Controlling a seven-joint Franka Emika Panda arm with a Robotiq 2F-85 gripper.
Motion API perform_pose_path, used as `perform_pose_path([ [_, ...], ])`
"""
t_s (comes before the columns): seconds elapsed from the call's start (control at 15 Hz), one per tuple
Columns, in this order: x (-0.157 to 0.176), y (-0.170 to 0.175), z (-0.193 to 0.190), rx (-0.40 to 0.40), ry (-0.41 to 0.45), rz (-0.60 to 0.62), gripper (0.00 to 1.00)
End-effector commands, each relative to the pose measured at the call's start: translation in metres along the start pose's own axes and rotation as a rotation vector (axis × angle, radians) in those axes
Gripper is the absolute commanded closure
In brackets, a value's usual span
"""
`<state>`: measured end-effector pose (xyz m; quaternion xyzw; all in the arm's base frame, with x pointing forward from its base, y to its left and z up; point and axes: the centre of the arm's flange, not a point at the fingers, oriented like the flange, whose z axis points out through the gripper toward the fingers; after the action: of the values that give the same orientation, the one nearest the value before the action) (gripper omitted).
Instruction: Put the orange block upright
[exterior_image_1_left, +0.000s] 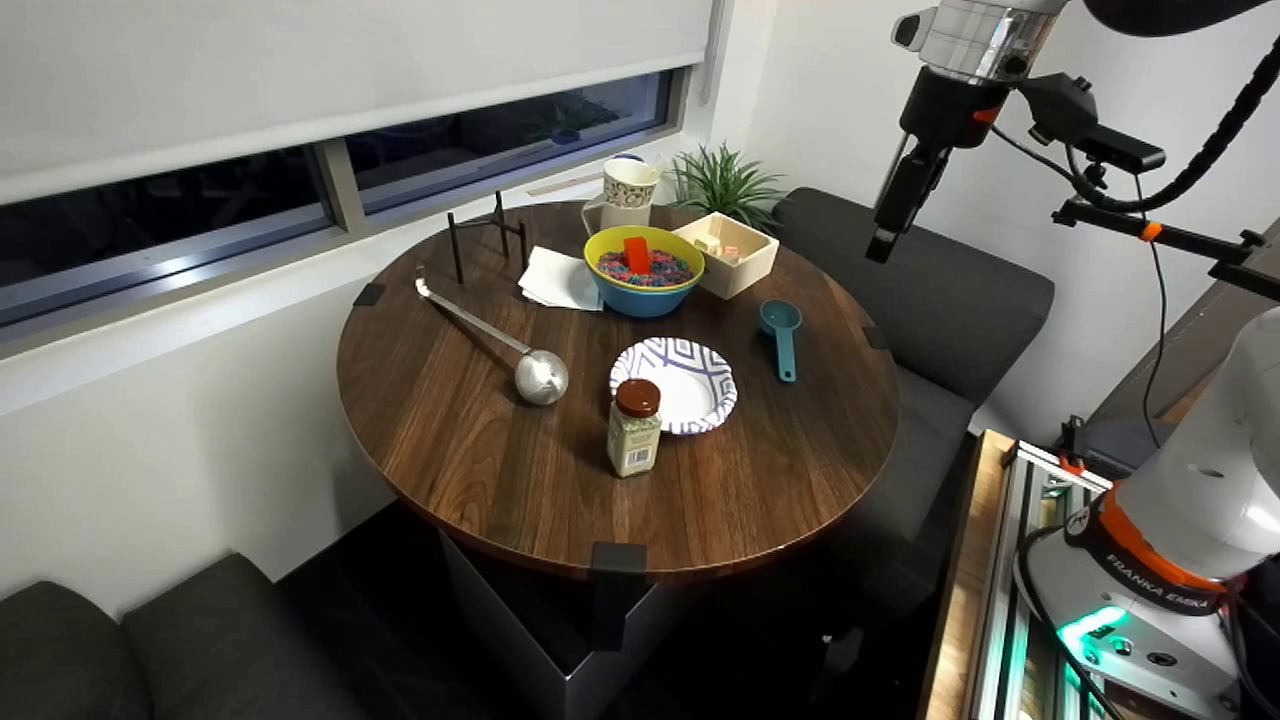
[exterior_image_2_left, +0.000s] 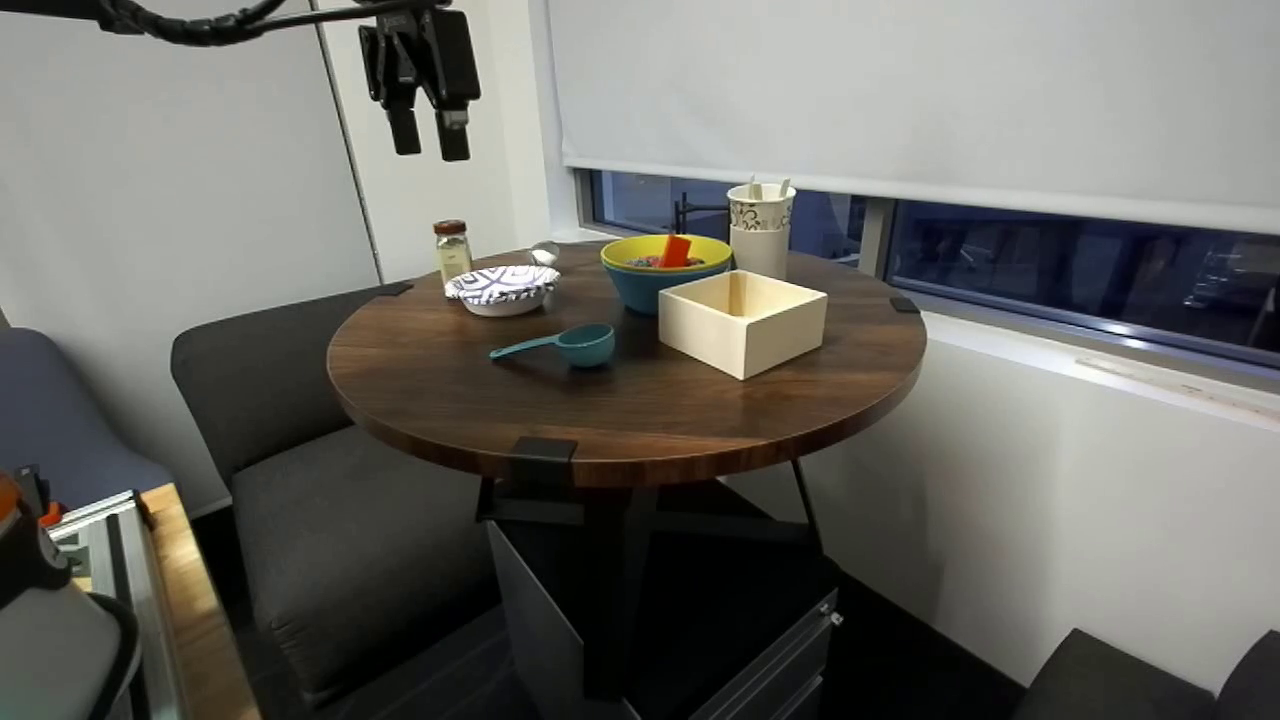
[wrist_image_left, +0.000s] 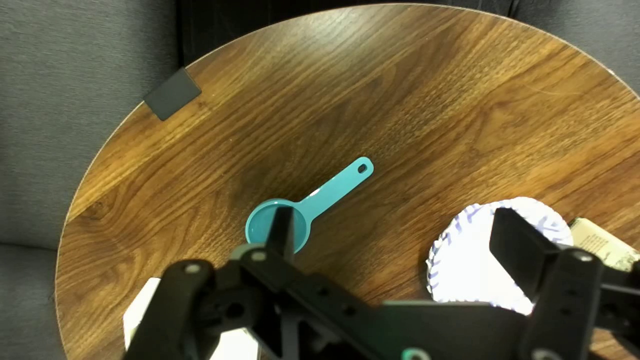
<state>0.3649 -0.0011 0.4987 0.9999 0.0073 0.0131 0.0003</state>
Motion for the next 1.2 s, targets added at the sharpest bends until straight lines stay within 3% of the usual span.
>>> perform_pose_path([
  [0.0,0.000,0.000,0.000,0.000,0.000,0.000,0.00],
  [0.47,0.000,0.000,0.000,0.000,0.000,0.000,0.00],
  [0.8,0.053,-0.020,-0.007,0.072,-0.008,0.014,0.00],
  [1.13,0.124,-0.030,-0.005,0.050,-0.074,0.212,0.00],
])
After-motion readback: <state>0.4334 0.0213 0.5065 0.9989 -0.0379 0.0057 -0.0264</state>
